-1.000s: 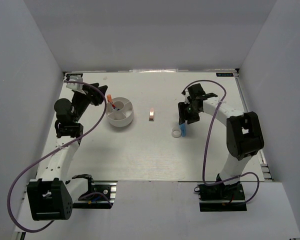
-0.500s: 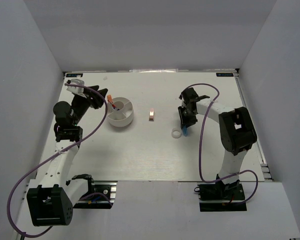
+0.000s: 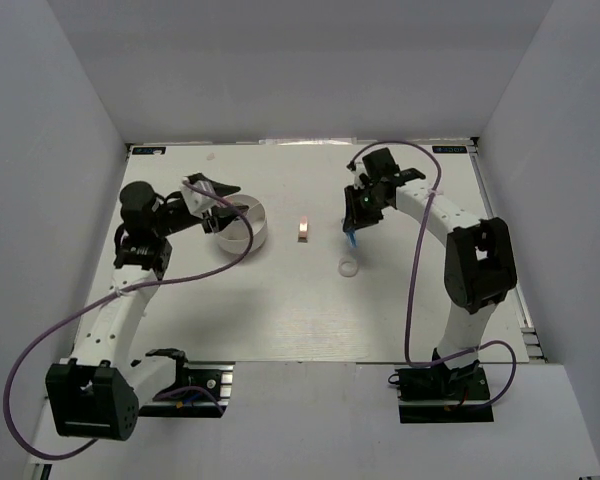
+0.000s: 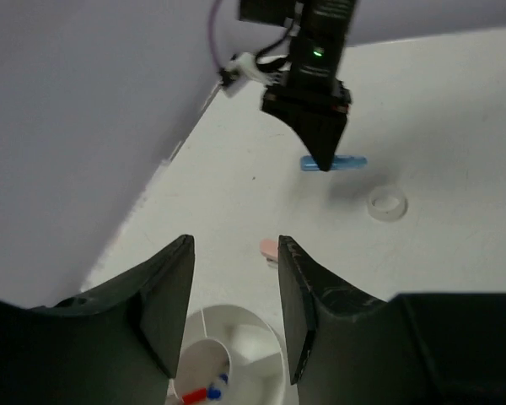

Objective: Sort the stationery into containers
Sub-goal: Pick up the pen from the center of the board.

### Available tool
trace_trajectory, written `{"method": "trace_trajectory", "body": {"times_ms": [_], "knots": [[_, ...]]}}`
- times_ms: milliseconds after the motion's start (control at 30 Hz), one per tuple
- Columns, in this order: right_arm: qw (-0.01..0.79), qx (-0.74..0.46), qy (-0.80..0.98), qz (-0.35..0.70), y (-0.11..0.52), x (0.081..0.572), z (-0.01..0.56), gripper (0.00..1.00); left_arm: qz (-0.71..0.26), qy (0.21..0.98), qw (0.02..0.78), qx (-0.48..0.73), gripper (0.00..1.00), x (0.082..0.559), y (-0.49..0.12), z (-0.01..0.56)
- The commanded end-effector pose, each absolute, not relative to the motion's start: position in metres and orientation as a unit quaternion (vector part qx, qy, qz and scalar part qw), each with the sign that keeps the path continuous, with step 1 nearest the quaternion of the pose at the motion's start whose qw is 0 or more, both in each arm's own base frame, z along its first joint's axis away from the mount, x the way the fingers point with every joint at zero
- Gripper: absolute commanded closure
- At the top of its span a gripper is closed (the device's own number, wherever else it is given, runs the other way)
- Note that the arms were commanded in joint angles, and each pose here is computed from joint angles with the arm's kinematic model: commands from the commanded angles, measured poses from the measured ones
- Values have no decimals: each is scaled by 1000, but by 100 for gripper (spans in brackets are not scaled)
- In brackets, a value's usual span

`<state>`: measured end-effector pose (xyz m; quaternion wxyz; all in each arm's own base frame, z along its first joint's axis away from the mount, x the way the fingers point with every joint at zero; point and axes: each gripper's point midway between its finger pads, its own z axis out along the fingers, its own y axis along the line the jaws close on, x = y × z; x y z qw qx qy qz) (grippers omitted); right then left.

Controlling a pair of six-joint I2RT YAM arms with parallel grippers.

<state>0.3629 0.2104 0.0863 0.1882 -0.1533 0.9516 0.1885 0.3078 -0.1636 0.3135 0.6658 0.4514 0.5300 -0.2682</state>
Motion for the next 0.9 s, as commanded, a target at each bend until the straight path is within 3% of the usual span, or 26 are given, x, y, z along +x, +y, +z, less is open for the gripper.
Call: {"method": "trace_trajectory", "body": {"times_ms": [0, 200, 267, 467, 733, 867], "knots": [[218, -183, 922, 262, 235, 358, 144, 100, -247, 422, 633, 600, 46, 282, -194, 305], [177, -175, 918, 310, 248, 338, 141, 100, -182, 284, 596, 729, 49, 260, -234, 284], [164, -171, 918, 317, 251, 332, 138, 100, -192, 250, 558, 768, 49, 236, -250, 263], [149, -139, 926, 317, 259, 323, 137, 100, -100, 117, 505, 849, 52, 213, -282, 209], [153, -91, 941, 289, 260, 325, 139, 100, -8, 141, 450, 882, 59, 236, -327, 171], [138, -69, 946, 285, 258, 322, 138, 100, 34, 141, 463, 875, 51, 238, -339, 157]]}}
